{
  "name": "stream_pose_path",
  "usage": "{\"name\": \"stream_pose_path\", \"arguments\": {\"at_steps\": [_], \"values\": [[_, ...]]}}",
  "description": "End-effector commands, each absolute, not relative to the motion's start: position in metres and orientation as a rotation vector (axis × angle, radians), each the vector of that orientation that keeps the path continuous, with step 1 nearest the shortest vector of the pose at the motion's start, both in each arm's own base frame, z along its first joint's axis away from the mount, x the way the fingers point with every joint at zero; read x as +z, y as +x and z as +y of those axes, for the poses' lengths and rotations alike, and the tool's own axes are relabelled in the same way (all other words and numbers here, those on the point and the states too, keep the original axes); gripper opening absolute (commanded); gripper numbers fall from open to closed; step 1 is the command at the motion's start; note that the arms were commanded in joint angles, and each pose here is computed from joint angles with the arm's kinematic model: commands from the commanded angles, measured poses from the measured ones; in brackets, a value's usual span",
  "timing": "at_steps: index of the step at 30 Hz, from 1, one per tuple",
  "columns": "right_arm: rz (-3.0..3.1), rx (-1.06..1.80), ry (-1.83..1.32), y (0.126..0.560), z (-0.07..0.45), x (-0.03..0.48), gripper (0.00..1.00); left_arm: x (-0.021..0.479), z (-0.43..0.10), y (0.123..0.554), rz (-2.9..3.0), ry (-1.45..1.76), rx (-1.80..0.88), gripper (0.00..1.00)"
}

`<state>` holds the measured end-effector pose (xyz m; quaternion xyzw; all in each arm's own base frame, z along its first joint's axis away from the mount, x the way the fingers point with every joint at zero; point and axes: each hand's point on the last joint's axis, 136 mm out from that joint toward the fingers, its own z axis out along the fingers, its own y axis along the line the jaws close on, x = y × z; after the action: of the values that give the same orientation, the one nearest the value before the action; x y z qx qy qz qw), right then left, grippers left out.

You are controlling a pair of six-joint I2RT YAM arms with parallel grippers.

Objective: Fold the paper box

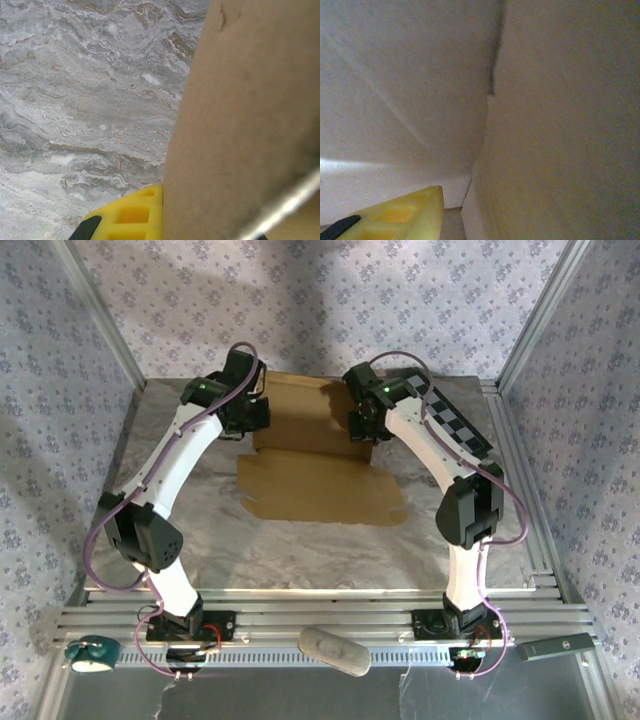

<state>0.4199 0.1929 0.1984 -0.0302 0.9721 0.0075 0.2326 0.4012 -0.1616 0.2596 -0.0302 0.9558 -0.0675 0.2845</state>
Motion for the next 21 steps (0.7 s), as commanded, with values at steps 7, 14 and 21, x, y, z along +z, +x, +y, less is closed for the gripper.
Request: {"name": "stream_pose_path", "arguments": {"at_steps": [7, 14, 21], "values": [[2.580, 0.219, 0.018, 0.430, 0.192, 0.223, 0.46, 0.269, -0.166, 0.406, 2.518, -0.122, -0.275, 0.00], [2.550, 0.278, 0.054, 0.446, 0.187, 0.226, 0.44, 0.271, -0.166, 0.406, 2.515, -0.120, -0.278, 0.00], [2.584, 0.252, 0.040, 0.442, 0.189, 0.217, 0.38, 0.273, -0.165, 0.407, 2.511, -0.123, -0.275, 0.00]]}}
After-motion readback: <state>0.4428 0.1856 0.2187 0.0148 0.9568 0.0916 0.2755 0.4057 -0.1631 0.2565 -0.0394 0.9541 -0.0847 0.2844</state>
